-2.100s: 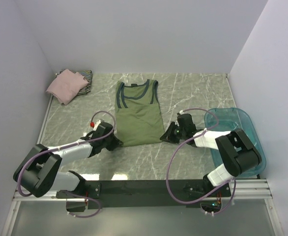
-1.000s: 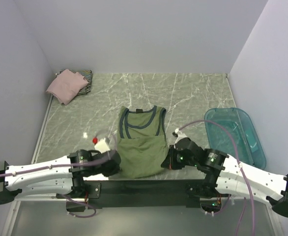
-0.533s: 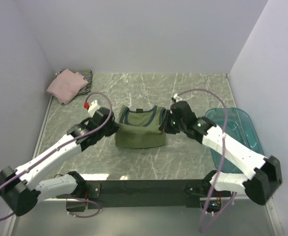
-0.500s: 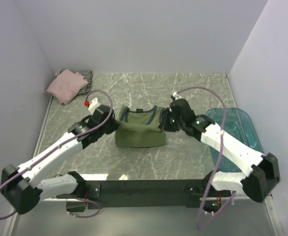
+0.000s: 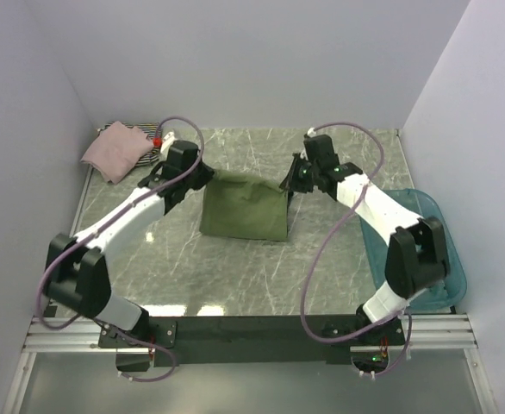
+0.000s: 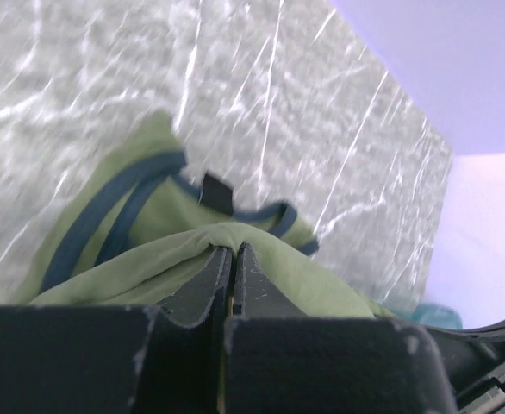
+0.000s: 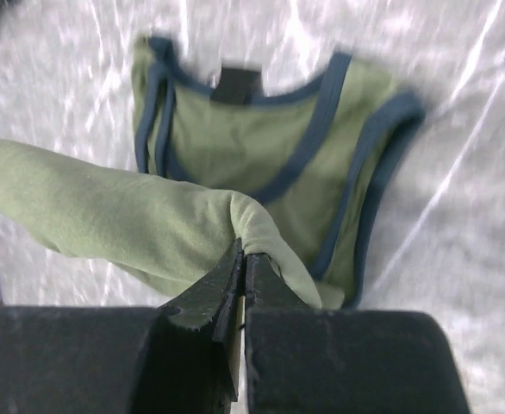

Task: Fold and stack the tank tops
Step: Fold the tank top, then neatly place the folded tank top to the corner

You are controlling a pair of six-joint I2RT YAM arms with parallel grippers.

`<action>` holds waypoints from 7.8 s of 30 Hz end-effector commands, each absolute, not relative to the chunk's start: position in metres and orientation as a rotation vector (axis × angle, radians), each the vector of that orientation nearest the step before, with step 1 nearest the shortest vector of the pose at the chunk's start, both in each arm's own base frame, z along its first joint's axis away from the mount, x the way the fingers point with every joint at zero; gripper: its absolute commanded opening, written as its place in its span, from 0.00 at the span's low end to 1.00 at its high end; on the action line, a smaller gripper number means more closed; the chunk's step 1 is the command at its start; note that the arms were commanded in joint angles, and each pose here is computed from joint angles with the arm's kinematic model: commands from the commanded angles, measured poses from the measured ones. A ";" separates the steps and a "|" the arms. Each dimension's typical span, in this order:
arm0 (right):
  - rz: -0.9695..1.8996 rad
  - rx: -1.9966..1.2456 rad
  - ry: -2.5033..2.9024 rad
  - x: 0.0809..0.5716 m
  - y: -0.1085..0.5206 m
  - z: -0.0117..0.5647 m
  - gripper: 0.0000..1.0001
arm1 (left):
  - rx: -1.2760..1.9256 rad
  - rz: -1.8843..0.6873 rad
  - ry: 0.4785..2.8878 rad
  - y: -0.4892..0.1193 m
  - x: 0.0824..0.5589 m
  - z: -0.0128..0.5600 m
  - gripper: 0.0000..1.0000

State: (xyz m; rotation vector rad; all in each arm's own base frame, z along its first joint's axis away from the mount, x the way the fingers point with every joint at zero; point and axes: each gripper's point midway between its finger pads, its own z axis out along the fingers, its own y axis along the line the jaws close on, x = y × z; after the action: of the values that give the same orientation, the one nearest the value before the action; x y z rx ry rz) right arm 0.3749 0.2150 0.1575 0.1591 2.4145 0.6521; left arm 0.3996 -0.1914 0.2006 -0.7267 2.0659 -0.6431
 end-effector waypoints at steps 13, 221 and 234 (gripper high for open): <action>0.679 0.300 2.374 0.496 0.202 0.126 0.16 | -0.594 -0.799 2.039 -0.218 0.549 0.178 0.46; 0.662 -0.070 2.523 0.272 0.213 0.109 0.57 | -0.915 0.072 1.775 0.175 0.551 0.291 0.66; 0.615 -0.003 2.354 0.281 0.197 0.146 0.58 | -0.648 -0.435 1.827 -0.039 0.501 0.304 0.65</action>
State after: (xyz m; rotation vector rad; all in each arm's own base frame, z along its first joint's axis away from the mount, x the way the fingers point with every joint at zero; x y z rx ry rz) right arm 0.2721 0.2000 0.1179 -0.0192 2.4797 0.6177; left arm 0.5288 0.0240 0.2706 -0.7340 1.9035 -0.2242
